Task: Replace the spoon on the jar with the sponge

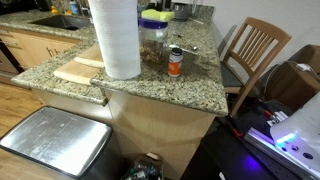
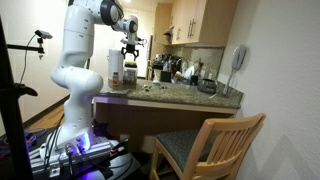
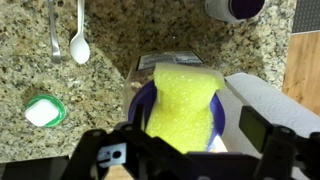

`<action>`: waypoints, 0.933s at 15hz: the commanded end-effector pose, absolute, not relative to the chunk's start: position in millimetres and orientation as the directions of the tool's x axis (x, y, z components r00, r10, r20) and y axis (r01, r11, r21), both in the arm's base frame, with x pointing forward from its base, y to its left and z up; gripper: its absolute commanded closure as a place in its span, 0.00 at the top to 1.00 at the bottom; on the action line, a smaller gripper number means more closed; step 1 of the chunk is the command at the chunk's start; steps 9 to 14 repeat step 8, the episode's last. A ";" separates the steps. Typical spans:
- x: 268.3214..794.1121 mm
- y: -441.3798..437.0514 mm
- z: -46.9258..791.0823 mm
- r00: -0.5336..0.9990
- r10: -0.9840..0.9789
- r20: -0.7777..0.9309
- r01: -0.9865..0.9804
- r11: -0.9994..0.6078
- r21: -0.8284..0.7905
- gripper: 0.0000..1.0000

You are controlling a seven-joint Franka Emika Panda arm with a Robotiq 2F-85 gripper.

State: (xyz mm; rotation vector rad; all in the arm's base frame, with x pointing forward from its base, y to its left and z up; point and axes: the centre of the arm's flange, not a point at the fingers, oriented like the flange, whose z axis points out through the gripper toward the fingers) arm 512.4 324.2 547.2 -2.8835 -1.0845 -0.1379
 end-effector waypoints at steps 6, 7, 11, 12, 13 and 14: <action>451.3 275.8 635.9 0.686 0.634 0.357 0.726 -0.630 -0.276 1.00; 470.1 306.9 642.0 0.699 0.633 0.333 0.709 -0.672 -0.213 1.00; 464.4 299.4 649.1 0.692 0.627 0.357 0.717 -0.654 -0.240 1.00; 464.4 299.4 649.1 0.692 0.627 0.357 0.717 -0.654 -0.240 1.00; 464.4 299.4 649.1 0.692 0.627 0.357 0.717 -0.654 -0.240 1.00; 464.4 299.4 649.1 0.692 0.627 0.357 0.717 -0.654 -0.240 1.00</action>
